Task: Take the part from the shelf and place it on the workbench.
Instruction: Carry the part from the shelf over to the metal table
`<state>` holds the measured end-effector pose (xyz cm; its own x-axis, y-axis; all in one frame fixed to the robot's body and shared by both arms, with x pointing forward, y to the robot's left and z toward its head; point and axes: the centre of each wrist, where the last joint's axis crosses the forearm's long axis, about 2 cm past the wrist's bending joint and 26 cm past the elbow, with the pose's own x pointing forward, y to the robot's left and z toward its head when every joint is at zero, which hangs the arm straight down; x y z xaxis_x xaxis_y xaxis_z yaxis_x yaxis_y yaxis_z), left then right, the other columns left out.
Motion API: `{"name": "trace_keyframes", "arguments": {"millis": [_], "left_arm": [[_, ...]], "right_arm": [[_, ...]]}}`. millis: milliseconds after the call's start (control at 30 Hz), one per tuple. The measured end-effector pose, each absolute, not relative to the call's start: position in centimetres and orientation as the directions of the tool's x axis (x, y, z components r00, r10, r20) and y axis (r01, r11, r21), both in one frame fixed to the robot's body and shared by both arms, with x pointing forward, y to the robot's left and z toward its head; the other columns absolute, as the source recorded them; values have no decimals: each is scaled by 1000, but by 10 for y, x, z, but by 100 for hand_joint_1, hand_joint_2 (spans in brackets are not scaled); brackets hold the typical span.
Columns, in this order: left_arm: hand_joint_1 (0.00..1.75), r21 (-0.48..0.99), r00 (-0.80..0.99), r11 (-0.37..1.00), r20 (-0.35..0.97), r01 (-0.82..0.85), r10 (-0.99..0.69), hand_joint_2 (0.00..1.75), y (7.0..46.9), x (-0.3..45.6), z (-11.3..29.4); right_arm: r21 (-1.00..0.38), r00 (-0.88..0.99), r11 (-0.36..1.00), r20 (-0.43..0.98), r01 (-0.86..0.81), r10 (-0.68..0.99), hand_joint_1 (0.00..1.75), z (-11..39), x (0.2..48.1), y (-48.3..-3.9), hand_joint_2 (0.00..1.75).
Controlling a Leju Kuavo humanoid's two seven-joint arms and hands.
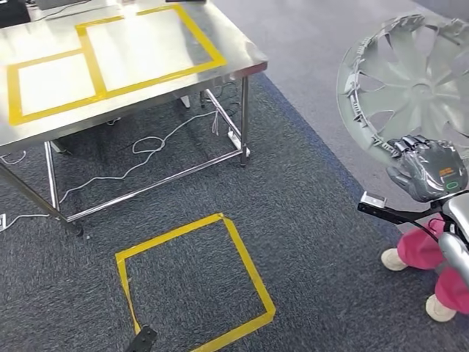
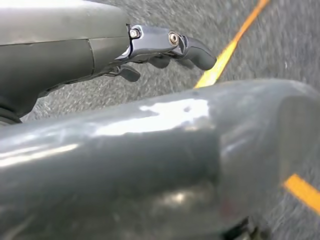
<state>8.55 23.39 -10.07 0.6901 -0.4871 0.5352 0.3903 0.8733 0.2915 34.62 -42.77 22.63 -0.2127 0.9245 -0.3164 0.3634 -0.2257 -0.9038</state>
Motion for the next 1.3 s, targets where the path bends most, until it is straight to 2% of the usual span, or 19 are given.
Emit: {"name": "trace_keyframes", "arguments": {"millis": [1300], "left_arm": [[0,286,701,870,514,402,-493,0,230,83,-101]], "right_arm": [[-917,-190,-227,-299,326,935,175,207,324,-437,175]]}}
